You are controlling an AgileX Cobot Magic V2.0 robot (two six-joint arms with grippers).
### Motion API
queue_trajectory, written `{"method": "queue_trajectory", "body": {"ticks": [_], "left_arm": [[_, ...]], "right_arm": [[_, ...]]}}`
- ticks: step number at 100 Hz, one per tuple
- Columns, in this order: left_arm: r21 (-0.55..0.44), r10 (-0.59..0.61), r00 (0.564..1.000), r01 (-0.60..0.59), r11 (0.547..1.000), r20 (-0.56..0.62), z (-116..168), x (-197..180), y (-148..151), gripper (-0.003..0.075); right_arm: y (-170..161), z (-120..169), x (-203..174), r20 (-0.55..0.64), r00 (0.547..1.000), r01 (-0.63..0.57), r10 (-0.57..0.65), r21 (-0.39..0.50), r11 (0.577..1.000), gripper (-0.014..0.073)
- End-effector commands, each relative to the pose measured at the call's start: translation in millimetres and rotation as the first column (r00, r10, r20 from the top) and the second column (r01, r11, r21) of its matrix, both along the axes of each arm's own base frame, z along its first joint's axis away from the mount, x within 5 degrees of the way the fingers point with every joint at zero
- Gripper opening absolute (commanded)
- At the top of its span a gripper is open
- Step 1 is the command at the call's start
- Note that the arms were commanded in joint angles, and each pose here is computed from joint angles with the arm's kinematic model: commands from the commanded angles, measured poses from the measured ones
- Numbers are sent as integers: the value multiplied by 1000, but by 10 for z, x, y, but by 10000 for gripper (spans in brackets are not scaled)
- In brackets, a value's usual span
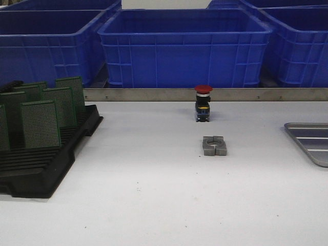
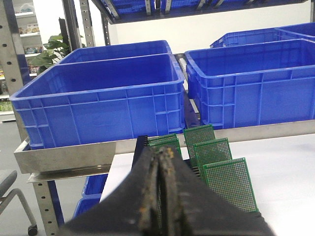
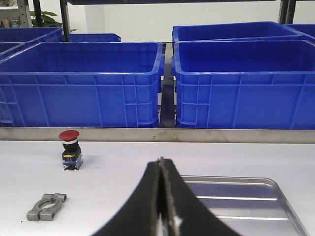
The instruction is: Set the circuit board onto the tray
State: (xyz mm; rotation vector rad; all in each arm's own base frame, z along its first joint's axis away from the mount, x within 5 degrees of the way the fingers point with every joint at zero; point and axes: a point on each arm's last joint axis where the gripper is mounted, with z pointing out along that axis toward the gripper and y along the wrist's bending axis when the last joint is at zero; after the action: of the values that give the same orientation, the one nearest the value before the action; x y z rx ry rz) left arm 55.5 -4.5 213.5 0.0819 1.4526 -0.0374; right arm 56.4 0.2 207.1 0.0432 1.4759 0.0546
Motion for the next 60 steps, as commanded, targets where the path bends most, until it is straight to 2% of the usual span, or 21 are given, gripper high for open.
{"method": "queue_trajectory", "body": {"ticks": [1,32,44,60], "left_arm": [[-20,-6,994,9,1000,109,89,-45,-3,-18],[-25,-6,991,9,1000,134,180,-66,0,-18],[-65,-3,992,11,998,128,368,-95,9,-18],[-82,3,996,5,997,89,770,-127,18,-18]], "right_arm": [[-2,132,-40,118,993,5,-3,-12,1000,-69],[-2,132,-40,118,993,5,-3,-12,1000,-69],[-2,132,-40,118,993,5,-3,-12,1000,-69],[-2,132,-40,118,993,5,-3,-12,1000,-69]]}}
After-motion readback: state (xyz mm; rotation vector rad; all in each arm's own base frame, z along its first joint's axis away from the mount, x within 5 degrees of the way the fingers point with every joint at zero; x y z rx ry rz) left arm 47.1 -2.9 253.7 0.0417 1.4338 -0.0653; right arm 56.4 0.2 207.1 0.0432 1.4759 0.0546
